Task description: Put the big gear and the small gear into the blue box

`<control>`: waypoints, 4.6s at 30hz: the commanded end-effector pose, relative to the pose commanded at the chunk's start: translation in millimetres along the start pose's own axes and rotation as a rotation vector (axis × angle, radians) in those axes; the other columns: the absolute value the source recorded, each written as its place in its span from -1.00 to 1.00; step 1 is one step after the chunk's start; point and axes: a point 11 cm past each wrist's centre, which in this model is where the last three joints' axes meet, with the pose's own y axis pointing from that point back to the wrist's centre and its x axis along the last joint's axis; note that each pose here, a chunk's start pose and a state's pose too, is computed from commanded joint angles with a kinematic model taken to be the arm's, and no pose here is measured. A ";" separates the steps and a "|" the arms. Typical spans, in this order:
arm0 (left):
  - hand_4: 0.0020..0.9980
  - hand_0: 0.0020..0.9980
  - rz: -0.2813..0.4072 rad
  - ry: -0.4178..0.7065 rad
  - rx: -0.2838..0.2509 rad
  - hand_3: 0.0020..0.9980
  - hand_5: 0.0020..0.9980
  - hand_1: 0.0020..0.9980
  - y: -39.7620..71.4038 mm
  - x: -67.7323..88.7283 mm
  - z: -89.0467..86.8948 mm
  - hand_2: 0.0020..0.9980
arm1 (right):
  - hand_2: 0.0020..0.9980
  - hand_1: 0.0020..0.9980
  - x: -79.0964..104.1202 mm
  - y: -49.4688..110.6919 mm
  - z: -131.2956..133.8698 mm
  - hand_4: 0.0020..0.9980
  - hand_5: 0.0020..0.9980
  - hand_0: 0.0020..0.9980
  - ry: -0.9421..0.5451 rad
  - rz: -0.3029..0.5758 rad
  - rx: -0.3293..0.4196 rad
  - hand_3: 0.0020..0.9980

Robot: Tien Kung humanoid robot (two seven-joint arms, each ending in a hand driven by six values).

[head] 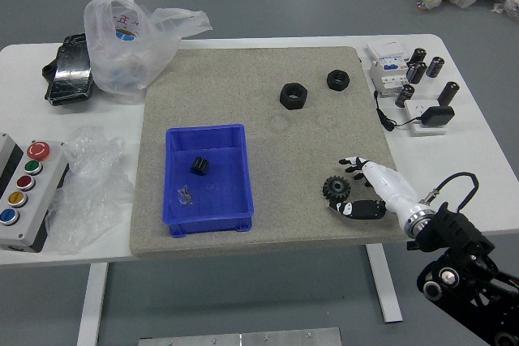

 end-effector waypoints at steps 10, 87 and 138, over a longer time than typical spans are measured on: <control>0.45 0.43 0.008 -0.007 -0.005 0.47 -0.13 0.26 0.6 4.3 2.5 0.27 | 0.31 0.38 -8.8 0.9 2.2 0.14 -0.70 0.10 -0.021 -0.008 -0.001 0.38; 0.45 0.43 -0.026 0.016 0.044 0.47 -0.13 0.26 -5.5 -14.5 -32.2 0.27 | 0.54 0.59 114.5 -30.8 -67.9 0.45 -0.31 0.46 -0.648 0.250 0.409 0.44; 0.47 0.43 -0.015 0.006 -0.038 0.49 -0.10 0.28 -2.0 -2.2 -2.1 0.29 | 0.51 0.55 180.2 10.9 42.3 0.53 0.03 0.47 -0.983 0.567 0.315 0.43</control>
